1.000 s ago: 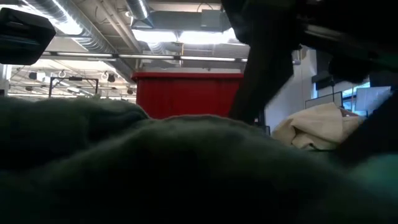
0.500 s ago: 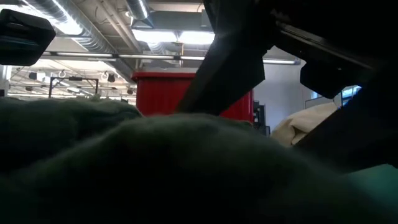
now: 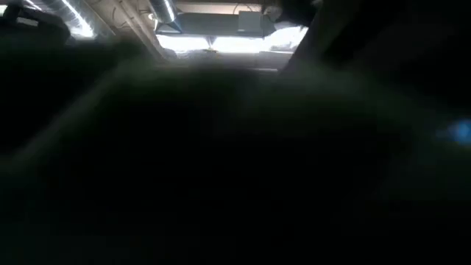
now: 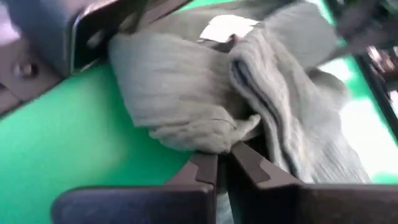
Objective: Fold Laundry from Bin
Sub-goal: Fold the dark green polo
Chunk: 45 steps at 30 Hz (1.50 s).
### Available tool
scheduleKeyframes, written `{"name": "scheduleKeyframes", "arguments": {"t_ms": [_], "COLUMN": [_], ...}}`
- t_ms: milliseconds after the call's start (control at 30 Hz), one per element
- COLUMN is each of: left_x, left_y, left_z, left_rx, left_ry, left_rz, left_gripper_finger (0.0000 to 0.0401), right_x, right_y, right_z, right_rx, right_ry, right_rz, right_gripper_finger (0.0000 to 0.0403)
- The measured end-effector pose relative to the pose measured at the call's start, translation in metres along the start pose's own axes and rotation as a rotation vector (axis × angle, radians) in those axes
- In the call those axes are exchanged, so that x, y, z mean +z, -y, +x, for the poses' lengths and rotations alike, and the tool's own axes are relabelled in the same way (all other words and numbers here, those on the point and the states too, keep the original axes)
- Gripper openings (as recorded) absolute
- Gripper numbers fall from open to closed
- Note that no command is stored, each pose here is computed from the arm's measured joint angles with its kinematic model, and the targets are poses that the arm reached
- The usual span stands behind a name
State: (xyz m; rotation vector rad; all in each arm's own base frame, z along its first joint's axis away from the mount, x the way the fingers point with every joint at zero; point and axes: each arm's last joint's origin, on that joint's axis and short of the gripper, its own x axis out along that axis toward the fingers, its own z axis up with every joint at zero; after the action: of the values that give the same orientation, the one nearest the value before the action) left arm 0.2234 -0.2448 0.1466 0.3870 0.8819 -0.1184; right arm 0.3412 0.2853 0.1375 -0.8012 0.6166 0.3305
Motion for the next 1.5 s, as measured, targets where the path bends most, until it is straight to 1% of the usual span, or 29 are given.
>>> {"name": "scheduleKeyframes", "arguments": {"t_ms": [67,133,200,267,433,500,600,667,800,867,1000,1233,1400,1500], "left_x": [0.005,0.010,0.015,0.018,0.027,0.031,0.039,0.041,0.047,0.051,0.059,0.072,0.074,0.075], "left_y": [0.000,0.000,-0.002,-0.003,-0.001,-0.001,0.002,0.005,0.009,0.009,0.002,-0.034,-0.064,-0.080], "left_z": [-0.002,-0.004,-0.006,-0.007,-0.010,-0.014,-0.020,-0.021,-0.024,-0.026,-0.029,-0.043,-0.049,-0.051], "left_rx": [0.027,0.046,0.053,0.054,0.002,-0.044,-0.169,-0.259,-0.383,-0.403,-0.381,-0.262,-0.198,-0.165], "left_ry": [0.026,0.042,0.054,0.056,0.064,0.068,0.096,0.094,0.124,0.162,0.232,0.306,0.284,0.272], "left_rz": [0.013,0.037,0.049,0.046,0.031,0.021,-0.037,-0.067,-0.114,-0.109,-0.067,-0.026,0.003,0.008], "left_gripper_finger": [0.0000,0.0000,0.0000,0.0000,0.0000,0.0000,0.0000,0.0000,0.0000,0.0000,0.0000,0.0000,0.0000,0.0000], "right_x": [0.002,0.005,0.010,0.013,0.017,0.017,0.018,0.019,0.024,0.028,0.030,0.030,0.030,0.017], "right_y": [0.007,0.015,0.023,0.028,0.035,0.035,0.030,0.024,0.008,0.004,0.005,0.022,0.039,0.046], "right_z": [-0.010,-0.020,-0.028,-0.035,-0.046,-0.047,-0.048,-0.048,-0.055,-0.059,-0.061,-0.068,-0.087,-0.096], "right_rx": [-0.029,-0.053,-0.067,-0.076,-0.066,-0.038,0.061,0.119,0.154,0.144,0.085,-0.064,-0.167,-0.194], "right_ry": [-0.020,-0.025,-0.007,0.009,0.029,0.029,0.038,0.047,0.066,0.094,0.102,0.090,0.078,0.094], "right_rz": [0.057,0.119,0.185,0.220,0.316,0.354,0.408,0.417,0.405,0.407,0.413,0.413,0.412,0.427], "right_gripper_finger": [0.0007,0.0006,0.0005,0.0004,0.0003,0.0002,0.0001,0.0001,0.0001,0.0001,0.0001,0.0000,0.0000,0.0000]}}
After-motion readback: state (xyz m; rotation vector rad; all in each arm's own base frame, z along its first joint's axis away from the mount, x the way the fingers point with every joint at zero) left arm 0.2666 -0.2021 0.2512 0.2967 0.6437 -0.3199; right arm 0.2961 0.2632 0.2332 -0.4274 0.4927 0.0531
